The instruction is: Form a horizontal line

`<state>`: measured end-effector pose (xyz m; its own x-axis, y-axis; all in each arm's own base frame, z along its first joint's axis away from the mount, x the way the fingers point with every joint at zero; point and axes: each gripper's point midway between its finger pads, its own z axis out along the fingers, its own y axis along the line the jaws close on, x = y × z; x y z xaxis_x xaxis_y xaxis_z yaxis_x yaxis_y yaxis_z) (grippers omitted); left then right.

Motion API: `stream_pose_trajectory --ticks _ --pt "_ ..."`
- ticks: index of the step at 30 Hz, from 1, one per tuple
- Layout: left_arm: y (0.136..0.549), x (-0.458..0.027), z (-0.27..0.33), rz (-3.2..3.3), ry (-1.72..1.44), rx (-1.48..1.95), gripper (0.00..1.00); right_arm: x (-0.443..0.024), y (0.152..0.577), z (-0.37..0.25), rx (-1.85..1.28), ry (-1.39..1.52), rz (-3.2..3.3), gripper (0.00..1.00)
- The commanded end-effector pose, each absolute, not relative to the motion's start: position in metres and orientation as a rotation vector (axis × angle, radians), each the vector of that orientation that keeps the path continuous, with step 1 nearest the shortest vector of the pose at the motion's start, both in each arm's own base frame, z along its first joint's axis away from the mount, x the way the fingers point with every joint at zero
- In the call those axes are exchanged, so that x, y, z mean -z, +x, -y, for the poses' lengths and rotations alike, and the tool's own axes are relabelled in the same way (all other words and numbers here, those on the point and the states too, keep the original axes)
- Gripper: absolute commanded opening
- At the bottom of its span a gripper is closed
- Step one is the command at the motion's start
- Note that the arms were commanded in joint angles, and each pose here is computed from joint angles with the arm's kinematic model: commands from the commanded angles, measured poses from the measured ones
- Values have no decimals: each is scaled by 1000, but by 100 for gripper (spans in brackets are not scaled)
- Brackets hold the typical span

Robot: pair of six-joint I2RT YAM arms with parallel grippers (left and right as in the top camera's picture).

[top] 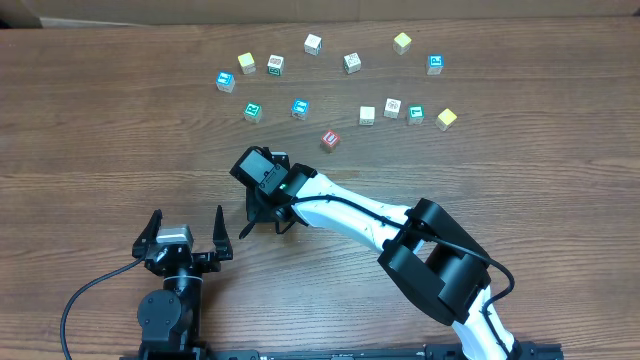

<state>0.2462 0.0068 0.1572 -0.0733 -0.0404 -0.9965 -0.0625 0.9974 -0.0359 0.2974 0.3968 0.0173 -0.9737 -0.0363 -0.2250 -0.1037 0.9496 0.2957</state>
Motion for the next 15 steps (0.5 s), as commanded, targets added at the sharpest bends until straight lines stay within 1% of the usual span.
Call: stream_pose_trajectory --ticks 1,6,8,9,10,11,13,15 --pt "246 -158 -5 -1639 -55 -29 100 -11 298 -393 -428 -103 -2886 33" --pt "246 -158 -5 -1640 -55 -29 99 -11 299 -393 -428 -101 -2886 33" --pt "246 -158 -5 -1639 -55 -29 100 -11 299 -393 -430 -102 -2883 42" --pt "246 -158 -5 -1639 -55 -29 99 -12 299 -394 -432 -102 -2881 45" --pt "246 -158 -5 -1639 -55 -29 100 -12 300 -394 -434 -102 -2879 45" --pt "246 -158 -5 -1639 -55 -29 100 -12 300 -394 -434 -100 -2879 44" --pt "246 -158 -5 -1639 -55 -29 100 -12 300 -394 -434 -99 -2879 33" --pt "246 -158 -5 -1639 -55 -29 100 -12 300 -394 -434 -99 -2879 28"
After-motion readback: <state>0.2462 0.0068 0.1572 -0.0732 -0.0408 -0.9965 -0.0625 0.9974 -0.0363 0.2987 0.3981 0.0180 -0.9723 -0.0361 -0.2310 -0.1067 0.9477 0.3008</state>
